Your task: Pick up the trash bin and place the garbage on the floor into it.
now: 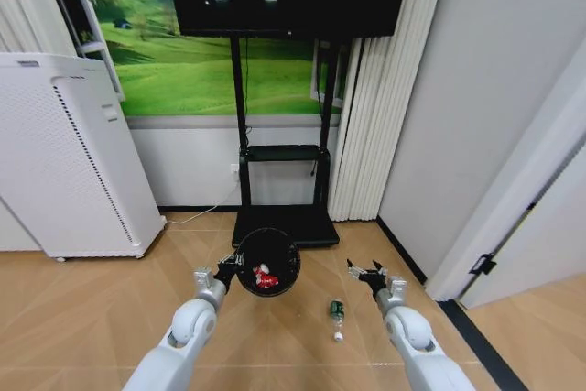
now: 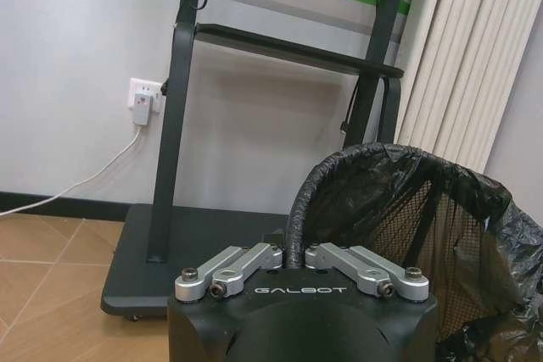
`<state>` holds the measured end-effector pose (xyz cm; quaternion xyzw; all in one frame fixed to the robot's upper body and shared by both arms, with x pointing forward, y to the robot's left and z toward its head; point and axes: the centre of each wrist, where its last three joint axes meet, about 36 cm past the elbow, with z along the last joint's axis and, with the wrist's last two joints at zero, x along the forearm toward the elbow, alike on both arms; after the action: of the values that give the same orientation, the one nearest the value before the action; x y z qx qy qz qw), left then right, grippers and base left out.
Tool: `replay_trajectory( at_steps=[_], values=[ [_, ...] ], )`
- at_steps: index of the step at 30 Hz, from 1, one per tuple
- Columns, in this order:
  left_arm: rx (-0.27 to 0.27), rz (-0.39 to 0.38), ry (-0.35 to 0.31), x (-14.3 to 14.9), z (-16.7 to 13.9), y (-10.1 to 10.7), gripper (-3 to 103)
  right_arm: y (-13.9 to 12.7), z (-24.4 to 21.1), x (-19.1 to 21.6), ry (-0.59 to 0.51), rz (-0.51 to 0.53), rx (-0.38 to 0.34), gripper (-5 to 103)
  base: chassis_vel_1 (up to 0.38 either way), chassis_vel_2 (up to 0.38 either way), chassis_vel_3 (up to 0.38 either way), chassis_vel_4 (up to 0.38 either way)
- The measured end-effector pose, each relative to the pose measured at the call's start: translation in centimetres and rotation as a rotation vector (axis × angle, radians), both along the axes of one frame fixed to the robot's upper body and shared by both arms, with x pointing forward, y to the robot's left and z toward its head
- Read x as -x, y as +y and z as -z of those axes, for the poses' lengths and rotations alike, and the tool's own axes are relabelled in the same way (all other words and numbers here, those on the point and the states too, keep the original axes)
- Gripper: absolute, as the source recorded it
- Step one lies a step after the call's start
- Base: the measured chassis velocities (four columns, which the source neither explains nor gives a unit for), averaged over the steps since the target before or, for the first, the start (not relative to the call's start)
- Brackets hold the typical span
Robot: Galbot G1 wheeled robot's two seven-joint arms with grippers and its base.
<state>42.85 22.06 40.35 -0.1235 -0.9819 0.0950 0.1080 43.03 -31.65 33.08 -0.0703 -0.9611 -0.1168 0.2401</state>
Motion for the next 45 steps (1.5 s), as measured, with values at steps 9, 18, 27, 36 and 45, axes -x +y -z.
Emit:
replay_trajectory(
  at_steps=[9,18,27,36,45],
  values=[
    [-0.001,0.001,0.004,-0.3,0.2,-0.5,6,1.5,4.8,0.1,0.282,0.094,-0.208,100,0.044,0.048,-0.042,-0.025],
    [0.023,0.018,-0.018,0.1,-0.6,-1.4,6,3.7,9.3,-0.5,0.358,-0.001,-0.02,100,0.0,0.0,0.0,0.0],
    [0.035,0.028,-0.027,0.7,-0.9,-1.5,6,4.6,11.9,-1.0,0.416,-0.004,0.021,100,0.0,0.0,0.0,0.0],
    [0.039,0.031,-0.035,0.6,-1.2,-1.4,6,5.4,13.2,-1.5,0.445,0.002,0.017,100,0.0,0.0,0.0,0.0],
    [0.091,0.033,-0.029,0.7,-2.0,-1.8,6,6.3,14.3,-1.9,0.461,-0.011,0.015,95,0.0,0.0,0.0,0.0]
  ],
)
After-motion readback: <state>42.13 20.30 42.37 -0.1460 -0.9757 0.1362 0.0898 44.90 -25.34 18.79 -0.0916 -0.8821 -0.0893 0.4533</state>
